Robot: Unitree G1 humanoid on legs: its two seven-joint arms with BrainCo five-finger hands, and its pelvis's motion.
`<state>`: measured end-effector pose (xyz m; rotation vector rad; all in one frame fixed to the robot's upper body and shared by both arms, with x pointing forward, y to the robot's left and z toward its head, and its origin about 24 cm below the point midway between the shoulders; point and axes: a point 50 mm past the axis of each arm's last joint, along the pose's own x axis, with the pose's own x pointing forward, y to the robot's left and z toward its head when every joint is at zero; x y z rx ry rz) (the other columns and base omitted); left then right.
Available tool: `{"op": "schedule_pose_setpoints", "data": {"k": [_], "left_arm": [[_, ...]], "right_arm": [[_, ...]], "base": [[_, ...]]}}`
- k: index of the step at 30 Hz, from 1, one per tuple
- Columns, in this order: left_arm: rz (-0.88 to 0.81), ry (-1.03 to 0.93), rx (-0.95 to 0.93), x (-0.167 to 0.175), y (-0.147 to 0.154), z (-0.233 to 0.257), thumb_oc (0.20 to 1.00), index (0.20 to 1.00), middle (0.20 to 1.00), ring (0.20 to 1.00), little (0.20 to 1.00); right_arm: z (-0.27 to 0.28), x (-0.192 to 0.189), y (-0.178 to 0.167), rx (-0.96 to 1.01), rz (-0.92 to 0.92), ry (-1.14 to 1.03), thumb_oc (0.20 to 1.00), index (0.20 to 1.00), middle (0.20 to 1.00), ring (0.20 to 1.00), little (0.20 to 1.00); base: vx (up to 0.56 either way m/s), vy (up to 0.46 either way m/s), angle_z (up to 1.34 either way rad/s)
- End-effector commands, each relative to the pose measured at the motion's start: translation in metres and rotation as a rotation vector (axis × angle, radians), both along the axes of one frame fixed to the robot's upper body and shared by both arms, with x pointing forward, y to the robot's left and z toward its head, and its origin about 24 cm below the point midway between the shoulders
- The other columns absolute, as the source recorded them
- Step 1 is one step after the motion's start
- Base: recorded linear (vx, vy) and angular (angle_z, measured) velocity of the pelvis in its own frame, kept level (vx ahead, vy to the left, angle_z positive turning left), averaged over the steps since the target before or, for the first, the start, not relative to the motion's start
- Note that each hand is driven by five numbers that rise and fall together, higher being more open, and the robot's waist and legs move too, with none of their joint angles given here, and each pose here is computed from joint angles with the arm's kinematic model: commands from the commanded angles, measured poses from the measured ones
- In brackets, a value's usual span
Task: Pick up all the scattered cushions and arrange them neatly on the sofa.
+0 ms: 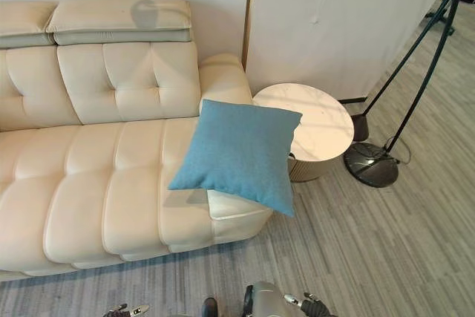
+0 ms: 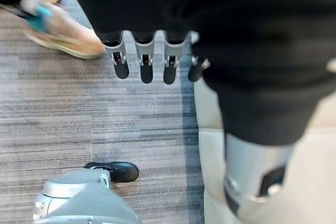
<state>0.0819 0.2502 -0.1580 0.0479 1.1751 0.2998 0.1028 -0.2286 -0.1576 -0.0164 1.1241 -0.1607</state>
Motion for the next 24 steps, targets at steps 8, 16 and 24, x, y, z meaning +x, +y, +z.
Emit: {"op": "schedule_pose_setpoints", "data": {"k": [8,16,24], "left_arm": [[-0.071,0.000,-0.015,0.002,-0.012,-0.003,1.000,1.000,1.000,1.000,1.000],[-0.045,-0.037,-0.040,0.011,-0.021,-0.002,1.000,1.000,1.000,1.000,1.000],[-0.105,-0.015,-0.046,0.010,-0.028,-0.004,1.000,1.000,1.000,1.000,1.000]], "right_arm": [[-0.005,-0.029,-0.010,-0.030,-0.006,0.106,1.000,1.000,1.000,1.000,1.000],[0.000,-0.012,-0.013,-0.051,0.053,0.058,1.000,1.000,1.000,1.000,1.000],[0.001,-0.009,-0.013,-0.066,0.080,0.043,1.000,1.000,1.000,1.000,1.000]], "base": [[0.34,-0.197,0.21],[0.15,-0.135,0.07],[0.11,0.070,0.13]]}}
